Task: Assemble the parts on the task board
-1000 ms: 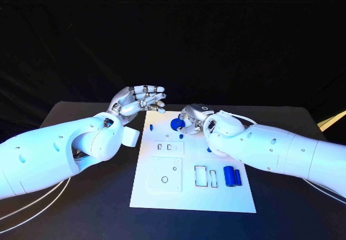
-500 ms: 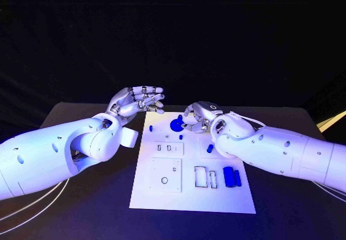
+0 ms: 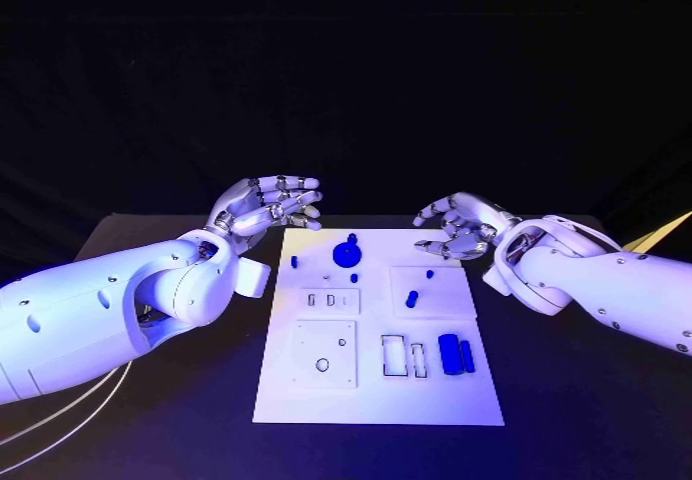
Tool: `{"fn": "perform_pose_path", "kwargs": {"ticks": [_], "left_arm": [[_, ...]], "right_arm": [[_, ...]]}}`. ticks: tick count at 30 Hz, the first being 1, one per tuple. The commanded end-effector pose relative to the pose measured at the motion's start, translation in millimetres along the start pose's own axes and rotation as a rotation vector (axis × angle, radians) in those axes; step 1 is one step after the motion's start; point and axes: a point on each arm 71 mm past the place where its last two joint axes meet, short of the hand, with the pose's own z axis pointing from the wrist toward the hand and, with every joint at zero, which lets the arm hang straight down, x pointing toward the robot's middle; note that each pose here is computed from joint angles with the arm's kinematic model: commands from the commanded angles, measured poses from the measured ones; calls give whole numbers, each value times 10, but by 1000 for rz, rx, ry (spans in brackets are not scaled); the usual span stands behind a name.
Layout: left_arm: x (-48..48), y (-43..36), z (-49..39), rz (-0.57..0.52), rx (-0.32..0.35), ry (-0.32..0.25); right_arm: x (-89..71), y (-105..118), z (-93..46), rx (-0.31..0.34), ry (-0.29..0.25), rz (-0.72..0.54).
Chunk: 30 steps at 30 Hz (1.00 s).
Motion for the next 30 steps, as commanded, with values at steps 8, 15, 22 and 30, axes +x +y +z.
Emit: {"fn": "perform_pose_path", "kwargs": {"ticks": [8, 15, 22, 30], "left_arm": [[-3, 9, -8, -5, 1, 3], [-2, 23, -7, -6, -2, 3], [0, 31, -3, -6, -3, 4], [4, 34, 0, -7, -3, 6]], "right_arm": [[-223, -518, -221, 59, 19, -4], [-203, -698, -227, 100, 25, -19], [-117, -752, -151, 126, 39, -30], [14, -820, -72, 160, 51, -37]]}}
